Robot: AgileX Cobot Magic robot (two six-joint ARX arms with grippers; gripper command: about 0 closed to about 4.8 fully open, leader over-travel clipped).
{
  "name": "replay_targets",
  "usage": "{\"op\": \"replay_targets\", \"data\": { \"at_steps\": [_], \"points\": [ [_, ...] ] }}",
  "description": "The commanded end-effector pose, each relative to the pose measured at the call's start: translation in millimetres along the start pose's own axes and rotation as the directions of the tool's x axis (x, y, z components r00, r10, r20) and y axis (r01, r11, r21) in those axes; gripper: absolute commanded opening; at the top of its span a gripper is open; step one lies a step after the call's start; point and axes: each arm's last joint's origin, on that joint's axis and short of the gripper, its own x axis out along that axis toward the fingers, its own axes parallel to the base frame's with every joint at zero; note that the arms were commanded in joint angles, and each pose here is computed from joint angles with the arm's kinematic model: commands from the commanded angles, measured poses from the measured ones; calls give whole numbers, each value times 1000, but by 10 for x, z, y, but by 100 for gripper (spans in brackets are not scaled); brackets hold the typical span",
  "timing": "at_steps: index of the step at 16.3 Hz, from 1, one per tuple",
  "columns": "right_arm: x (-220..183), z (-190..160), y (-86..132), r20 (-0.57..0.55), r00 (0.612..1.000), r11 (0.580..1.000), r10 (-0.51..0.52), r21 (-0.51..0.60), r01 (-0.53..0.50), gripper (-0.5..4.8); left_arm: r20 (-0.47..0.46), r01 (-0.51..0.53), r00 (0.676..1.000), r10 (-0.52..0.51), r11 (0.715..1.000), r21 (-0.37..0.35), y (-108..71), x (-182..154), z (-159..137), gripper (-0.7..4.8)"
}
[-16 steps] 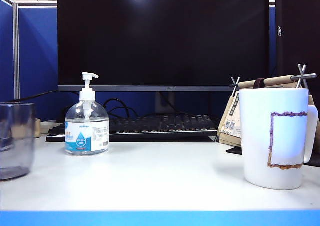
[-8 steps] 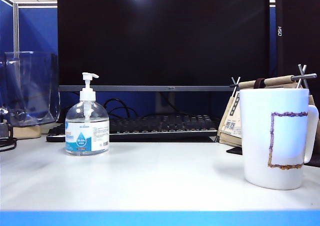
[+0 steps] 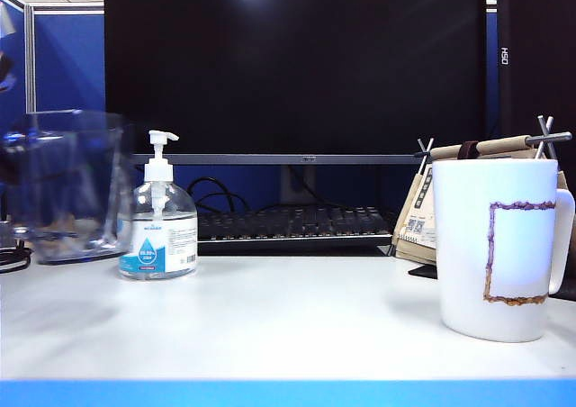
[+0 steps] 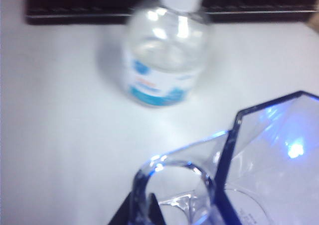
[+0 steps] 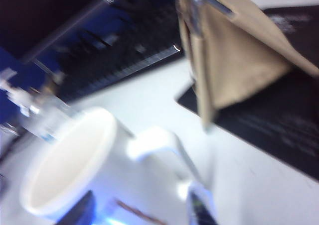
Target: Swap the positions of the transparent plastic cup and the white ceramic cup.
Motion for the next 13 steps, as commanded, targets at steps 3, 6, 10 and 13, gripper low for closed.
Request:
{"op": "replay_targets", "data": {
  "at_steps": [3, 6, 10, 13],
  "points": [
    [82, 6, -54, -51, 997, 997, -54, -57, 51, 245, 27, 101, 995, -100, 995, -10, -225, 4, 39, -5],
    [161, 26, -100, -69, 994, 993, -87, -85, 81, 254, 34, 106, 994, -107, 994, 28, -360, -10, 66, -5],
    [291, 68, -138, -78, 994, 994, -78, -88, 71, 254, -9, 103, 995, -103, 995, 13, -369, -10, 22, -5],
    [375, 42, -110, -115, 993, 995, -37, -98, 25, 254, -23, 105, 994, -105, 994, 13, -368, -10, 9, -5]
  ]
}}
